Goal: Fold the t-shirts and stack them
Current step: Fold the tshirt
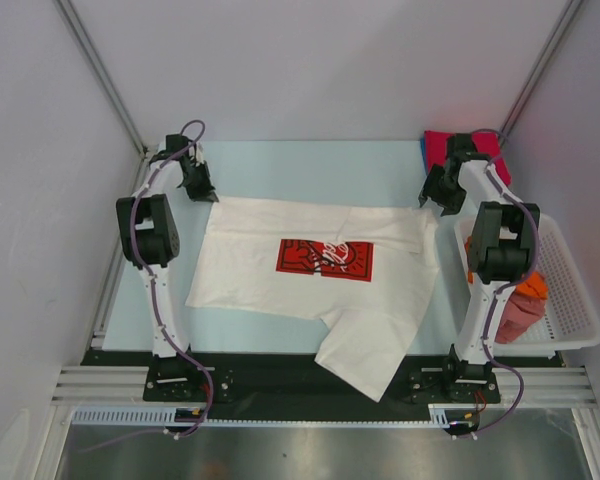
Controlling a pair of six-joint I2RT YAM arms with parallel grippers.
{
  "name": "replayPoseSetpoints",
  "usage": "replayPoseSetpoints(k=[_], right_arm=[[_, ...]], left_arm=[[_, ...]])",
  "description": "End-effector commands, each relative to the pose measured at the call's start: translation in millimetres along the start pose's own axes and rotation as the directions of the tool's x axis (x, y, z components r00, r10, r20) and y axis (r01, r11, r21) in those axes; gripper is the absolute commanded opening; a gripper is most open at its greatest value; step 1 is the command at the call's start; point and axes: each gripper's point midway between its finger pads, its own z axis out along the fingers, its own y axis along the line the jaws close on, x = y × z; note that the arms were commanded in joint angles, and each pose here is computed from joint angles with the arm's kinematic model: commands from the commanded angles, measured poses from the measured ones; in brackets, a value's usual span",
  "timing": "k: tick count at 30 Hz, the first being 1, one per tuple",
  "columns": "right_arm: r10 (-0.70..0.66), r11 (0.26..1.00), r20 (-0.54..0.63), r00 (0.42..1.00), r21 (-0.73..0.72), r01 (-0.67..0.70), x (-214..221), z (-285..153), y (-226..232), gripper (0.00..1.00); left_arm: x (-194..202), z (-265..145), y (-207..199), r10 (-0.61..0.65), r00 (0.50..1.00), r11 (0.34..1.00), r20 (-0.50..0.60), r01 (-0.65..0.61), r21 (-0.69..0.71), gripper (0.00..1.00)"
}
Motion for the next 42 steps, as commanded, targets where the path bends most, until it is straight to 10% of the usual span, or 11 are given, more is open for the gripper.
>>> replayPoseSetpoints(k=[1, 11, 15, 23, 42], right_arm=[[0.004, 1.000, 0.040, 0.999, -0.030, -0.002, -16.7, -2.3, 11.8, 0.66], [-0.066, 0.975, 0.012, 0.998, -0.210, 0.067, -21.7, 19.7, 61.9, 0.63], [-0.095, 0.956, 0.057, 0.994, -0.273, 0.107, -30.1, 17.9, 82.4, 0.80], [-0.100, 0.948, 0.015, 0.995, -0.301, 0.100, -24.3, 39.9, 102.7, 0.82], [-0.199, 0.908, -0.031, 0.979, -0.381, 0.172, -3.4, 64.3, 103.4, 0.31]], left_arm=[[-31.9, -8.8, 32.4, -0.038, 0.994, 0.995, 0.100, 0.047, -0.086, 0.00], [-55.9, -25.9, 73.9, -0.088, 0.977, 0.980, 0.192, 0.120, -0.157, 0.00], [-53.4, -28.8, 84.9, -0.121, 0.973, 0.977, 0.195, 0.152, -0.151, 0.00], [-49.4, -28.9, 94.5, -0.131, 0.973, 0.973, 0.190, 0.162, -0.164, 0.00], [-41.9, -27.8, 102.2, -0.143, 0.974, 0.972, 0.173, 0.171, -0.161, 0.00]])
